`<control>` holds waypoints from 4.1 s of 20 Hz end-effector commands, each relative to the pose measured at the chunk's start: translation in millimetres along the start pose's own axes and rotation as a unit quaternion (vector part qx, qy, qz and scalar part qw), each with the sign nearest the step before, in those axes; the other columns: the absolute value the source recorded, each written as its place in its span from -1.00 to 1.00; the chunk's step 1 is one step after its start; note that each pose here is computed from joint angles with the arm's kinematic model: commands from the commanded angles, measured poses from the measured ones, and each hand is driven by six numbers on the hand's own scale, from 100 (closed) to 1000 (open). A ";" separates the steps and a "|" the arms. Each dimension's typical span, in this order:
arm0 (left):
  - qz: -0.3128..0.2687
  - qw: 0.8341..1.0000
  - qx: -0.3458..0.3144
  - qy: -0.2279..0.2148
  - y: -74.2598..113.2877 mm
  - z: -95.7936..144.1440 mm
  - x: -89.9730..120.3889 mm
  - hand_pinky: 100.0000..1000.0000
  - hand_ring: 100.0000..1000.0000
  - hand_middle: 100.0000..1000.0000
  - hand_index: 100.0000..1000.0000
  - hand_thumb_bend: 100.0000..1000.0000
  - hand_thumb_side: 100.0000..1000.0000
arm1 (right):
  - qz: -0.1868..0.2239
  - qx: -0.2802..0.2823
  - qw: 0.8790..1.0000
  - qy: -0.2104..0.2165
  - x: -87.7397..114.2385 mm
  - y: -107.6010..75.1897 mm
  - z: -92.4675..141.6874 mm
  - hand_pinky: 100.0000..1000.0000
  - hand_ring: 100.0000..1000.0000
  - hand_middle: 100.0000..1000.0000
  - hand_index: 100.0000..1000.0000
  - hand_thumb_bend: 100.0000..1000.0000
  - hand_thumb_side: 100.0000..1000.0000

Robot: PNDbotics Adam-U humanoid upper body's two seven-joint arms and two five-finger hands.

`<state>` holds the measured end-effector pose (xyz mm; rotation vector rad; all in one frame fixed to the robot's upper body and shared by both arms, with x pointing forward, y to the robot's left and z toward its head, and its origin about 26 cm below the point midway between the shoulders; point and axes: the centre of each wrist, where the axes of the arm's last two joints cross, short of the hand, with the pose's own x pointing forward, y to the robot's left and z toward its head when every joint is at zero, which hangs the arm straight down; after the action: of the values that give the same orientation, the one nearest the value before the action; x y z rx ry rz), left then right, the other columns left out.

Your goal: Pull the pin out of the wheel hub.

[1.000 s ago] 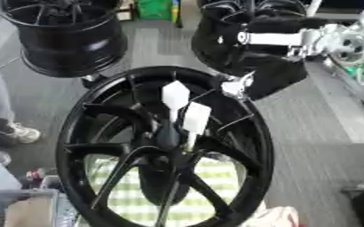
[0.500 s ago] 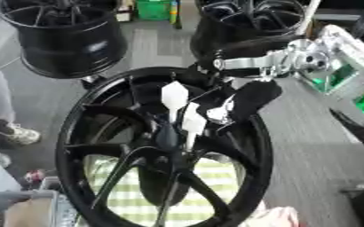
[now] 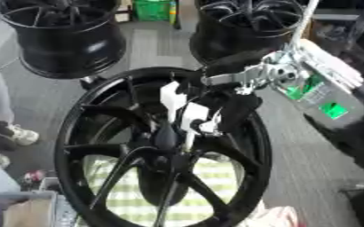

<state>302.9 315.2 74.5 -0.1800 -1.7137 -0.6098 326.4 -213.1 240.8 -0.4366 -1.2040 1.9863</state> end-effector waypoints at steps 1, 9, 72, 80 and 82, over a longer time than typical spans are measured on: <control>-0.013 1.000 -0.005 -0.005 3.5 -0.6 6.7 0.30 0.18 0.21 0.50 -1.00 0.80 | 0.015 -0.010 1.000 0.012 -3.4 -7.3 1.1 0.63 0.68 0.82 1.00 -0.77 -0.03; -0.012 1.000 -0.005 -0.004 3.2 -0.3 6.6 0.30 0.18 0.21 0.50 -1.00 0.80 | 0.024 -0.021 0.999 0.010 -1.9 -11.0 -0.7 0.62 0.68 0.83 1.00 -0.78 -0.04; -0.012 1.000 -0.005 -0.005 2.7 -1.2 7.5 0.29 0.20 0.22 0.50 -1.00 0.80 | -0.013 -0.008 0.999 0.045 -29.5 25.4 -28.0 0.46 0.41 0.05 0.34 -0.96 -0.23; -0.011 1.000 -0.004 -0.004 2.6 -0.8 7.0 0.29 0.20 0.22 0.50 -1.00 0.80 | -0.010 -0.081 0.995 0.062 -36.1 19.5 -20.9 0.36 0.26 -0.19 0.10 -1.00 -0.47; -0.011 1.000 -0.004 -0.004 2.7 -0.8 7.0 0.28 0.20 0.22 0.50 -1.00 0.80 | -0.011 -0.098 0.993 0.067 -37.6 13.7 -14.7 0.36 0.25 -0.20 0.09 -1.00 -0.50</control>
<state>301.9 314.3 72.8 -0.1865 -1.7032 -0.6135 353.2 -225.2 197.6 -0.5556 -1.2842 1.8272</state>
